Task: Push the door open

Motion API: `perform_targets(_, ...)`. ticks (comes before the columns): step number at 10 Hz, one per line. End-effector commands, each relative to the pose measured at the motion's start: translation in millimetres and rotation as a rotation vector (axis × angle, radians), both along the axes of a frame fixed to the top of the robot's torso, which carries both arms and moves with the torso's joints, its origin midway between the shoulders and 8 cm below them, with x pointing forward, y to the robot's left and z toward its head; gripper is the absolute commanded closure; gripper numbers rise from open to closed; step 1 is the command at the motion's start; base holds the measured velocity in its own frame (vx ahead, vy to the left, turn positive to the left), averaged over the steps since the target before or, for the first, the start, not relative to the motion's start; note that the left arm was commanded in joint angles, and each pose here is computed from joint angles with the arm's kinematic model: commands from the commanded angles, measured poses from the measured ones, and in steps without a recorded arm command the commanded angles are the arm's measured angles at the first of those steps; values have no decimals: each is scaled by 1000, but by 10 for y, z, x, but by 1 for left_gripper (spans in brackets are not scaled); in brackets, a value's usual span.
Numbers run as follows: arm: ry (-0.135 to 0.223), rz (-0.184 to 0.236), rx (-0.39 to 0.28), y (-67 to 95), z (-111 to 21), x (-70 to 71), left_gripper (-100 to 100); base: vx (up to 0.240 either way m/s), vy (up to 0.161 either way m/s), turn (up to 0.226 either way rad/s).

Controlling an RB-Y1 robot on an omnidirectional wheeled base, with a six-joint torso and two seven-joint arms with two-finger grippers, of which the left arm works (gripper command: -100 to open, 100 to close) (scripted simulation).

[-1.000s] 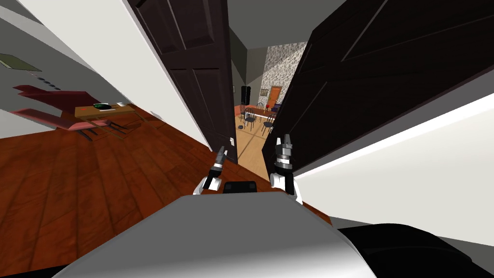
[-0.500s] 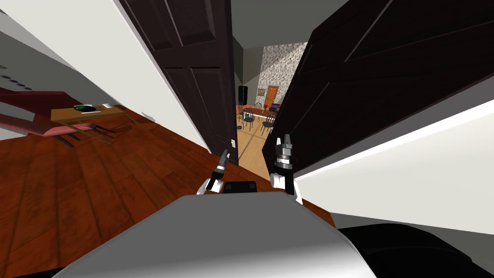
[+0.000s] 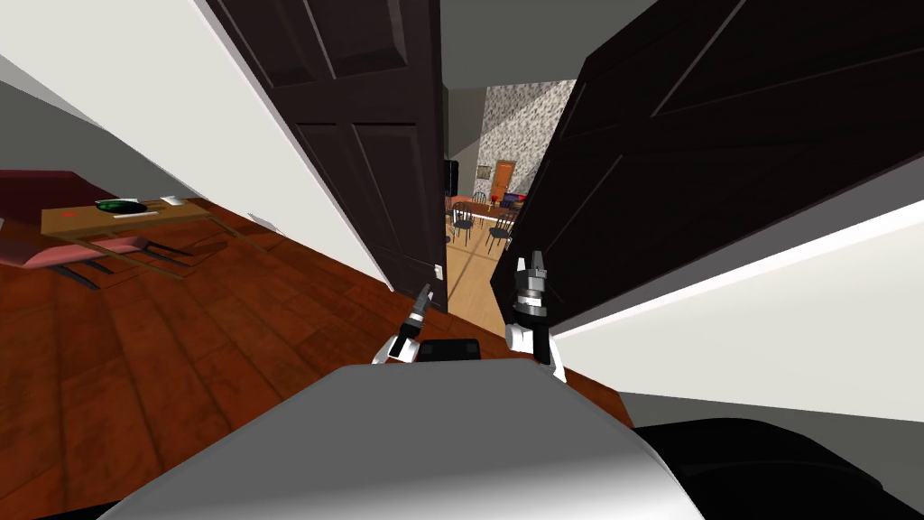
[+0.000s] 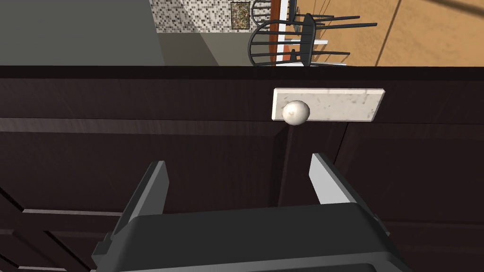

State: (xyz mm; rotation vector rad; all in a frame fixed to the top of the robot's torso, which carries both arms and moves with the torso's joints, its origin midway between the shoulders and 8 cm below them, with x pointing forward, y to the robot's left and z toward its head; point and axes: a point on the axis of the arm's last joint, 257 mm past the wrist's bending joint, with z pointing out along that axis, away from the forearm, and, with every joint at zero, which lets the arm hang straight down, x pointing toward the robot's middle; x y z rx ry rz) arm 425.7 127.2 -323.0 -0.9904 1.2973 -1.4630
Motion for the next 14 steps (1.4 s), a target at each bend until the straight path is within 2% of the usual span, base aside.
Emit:
perform_targets(1, 19, -12, 5, -40, -116, -32, -100, 52, 99, -63)
perform_targets(10, 116, -75, 32, -288, -666, -215, -100, 82, 115, -70)
perform_targets(11, 110, -71, 30, -276, -635, -198, -100, 40, 55, -16)
perform_targets(14, 112, -64, 36, -224, -666, -190, -100, 150, -47, -24)
